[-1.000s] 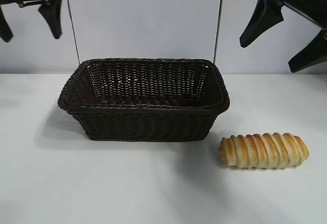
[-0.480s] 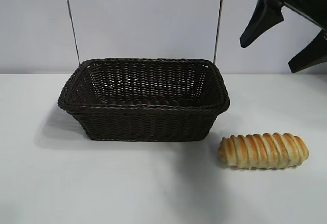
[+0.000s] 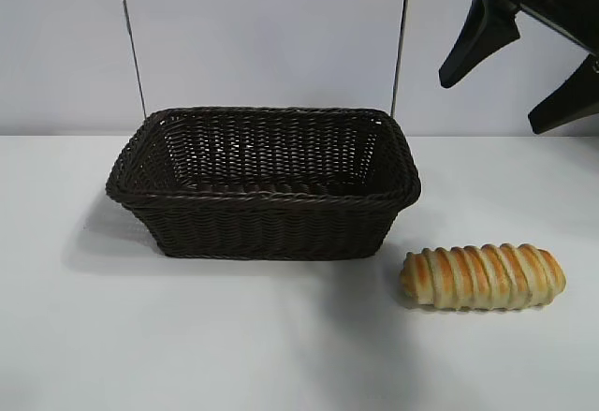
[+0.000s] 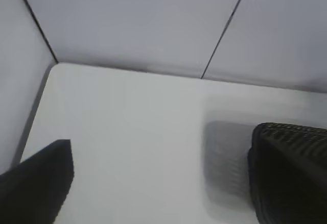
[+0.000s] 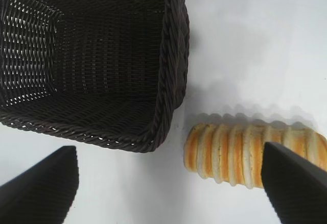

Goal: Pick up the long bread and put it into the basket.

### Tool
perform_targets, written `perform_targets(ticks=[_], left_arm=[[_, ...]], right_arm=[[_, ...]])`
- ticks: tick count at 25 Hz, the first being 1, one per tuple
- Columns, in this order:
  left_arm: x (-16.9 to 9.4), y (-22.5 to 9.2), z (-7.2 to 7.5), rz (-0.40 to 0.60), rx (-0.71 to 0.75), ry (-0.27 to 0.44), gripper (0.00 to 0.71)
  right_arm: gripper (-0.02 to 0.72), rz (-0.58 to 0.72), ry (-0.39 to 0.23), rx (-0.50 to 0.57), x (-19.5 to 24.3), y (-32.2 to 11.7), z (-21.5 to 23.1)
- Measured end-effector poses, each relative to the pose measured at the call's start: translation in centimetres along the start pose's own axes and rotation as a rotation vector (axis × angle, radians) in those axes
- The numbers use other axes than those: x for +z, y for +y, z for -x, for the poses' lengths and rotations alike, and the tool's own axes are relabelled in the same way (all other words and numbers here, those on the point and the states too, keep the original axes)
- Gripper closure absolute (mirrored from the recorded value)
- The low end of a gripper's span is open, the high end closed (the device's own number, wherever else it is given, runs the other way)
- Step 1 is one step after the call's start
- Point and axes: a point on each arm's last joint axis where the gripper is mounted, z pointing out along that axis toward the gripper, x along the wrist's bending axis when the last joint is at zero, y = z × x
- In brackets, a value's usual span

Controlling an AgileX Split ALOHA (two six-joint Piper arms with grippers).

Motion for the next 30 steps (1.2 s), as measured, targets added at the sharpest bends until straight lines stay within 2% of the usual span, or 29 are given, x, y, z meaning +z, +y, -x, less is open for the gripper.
perform_targets(ticks=[3, 7, 13, 17, 21, 25, 30], left_arm=[[-4.8, -1.0, 1.5, 0.085, 0.045, 0.003, 0.016], [-8.3, -5.3, 2.3, 0.079, 0.067, 0.057, 0.016], [-8.1, -13.3, 3.2, 0.036, 0.090, 0.076, 0.016], [-9.0, -17.9, 4.0, 0.060, 0.107, 0.080, 0.016], [-8.9, -21.9, 4.5, 0.037, 0.089, 0.075, 0.016], [-8.0, -25.5, 4.9, -0.047, 0.049, 0.057, 0.016], [-5.8, -29.2, 5.0, -0.207, 0.014, 0.028, 0.016]], right_arm=[[0.009, -0.001, 0.000, -0.006, 0.0, 0.0, 0.0], [0.009, 0.000, 0.001, -0.007, 0.0, 0.0, 0.0], [0.009, 0.000, 0.002, -0.015, 0.0, 0.0, 0.0], [0.009, 0.000, 0.003, -0.015, 0.0, 0.0, 0.0], [0.009, 0.000, 0.003, -0.019, 0.0, 0.0, 0.0], [0.009, 0.000, 0.003, -0.023, 0.0, 0.0, 0.0], [0.009, 0.000, 0.003, -0.027, 0.0, 0.0, 0.0]])
